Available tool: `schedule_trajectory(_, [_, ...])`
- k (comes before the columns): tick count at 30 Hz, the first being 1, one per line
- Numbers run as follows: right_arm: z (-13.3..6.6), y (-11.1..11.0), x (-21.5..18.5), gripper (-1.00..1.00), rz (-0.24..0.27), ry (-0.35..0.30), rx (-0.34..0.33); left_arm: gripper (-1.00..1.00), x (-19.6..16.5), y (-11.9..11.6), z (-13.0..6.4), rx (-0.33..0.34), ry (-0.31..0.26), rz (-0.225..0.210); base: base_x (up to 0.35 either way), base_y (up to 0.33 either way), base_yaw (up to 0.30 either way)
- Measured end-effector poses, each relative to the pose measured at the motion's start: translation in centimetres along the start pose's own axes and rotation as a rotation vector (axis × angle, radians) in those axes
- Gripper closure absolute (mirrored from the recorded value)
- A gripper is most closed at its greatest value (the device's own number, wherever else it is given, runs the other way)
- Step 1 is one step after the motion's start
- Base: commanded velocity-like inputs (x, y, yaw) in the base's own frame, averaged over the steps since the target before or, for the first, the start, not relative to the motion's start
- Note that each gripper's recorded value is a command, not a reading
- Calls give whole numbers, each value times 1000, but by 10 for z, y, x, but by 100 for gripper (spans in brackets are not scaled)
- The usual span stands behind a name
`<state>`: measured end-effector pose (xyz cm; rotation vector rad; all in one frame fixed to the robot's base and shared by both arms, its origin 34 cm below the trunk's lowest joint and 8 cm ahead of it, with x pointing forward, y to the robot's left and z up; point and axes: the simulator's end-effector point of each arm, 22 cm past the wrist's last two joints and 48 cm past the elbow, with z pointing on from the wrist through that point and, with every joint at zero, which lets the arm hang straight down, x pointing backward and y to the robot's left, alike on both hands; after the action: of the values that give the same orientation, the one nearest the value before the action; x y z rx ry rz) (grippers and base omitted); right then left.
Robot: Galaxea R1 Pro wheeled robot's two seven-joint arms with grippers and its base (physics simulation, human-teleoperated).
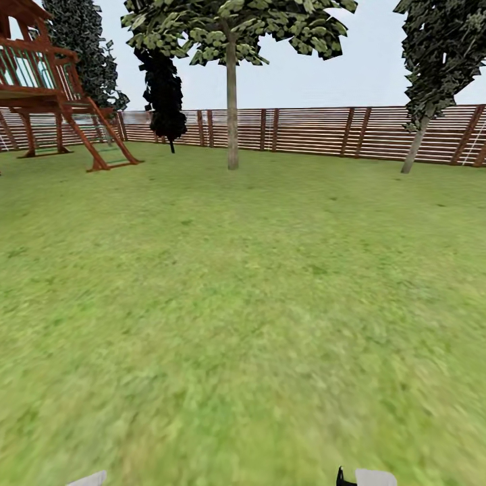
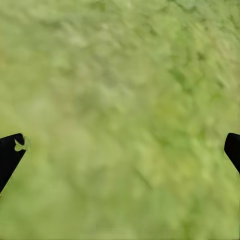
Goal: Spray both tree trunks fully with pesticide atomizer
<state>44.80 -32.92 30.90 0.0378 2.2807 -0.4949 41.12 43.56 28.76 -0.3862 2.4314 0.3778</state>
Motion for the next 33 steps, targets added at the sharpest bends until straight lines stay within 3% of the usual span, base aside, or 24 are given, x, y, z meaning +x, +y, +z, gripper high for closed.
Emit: schedule_trajectory(33, [0, 0, 0, -100, 0, 0, 0, 100, 1, -2, 0, 4, 1, -2, 340, 0, 0])
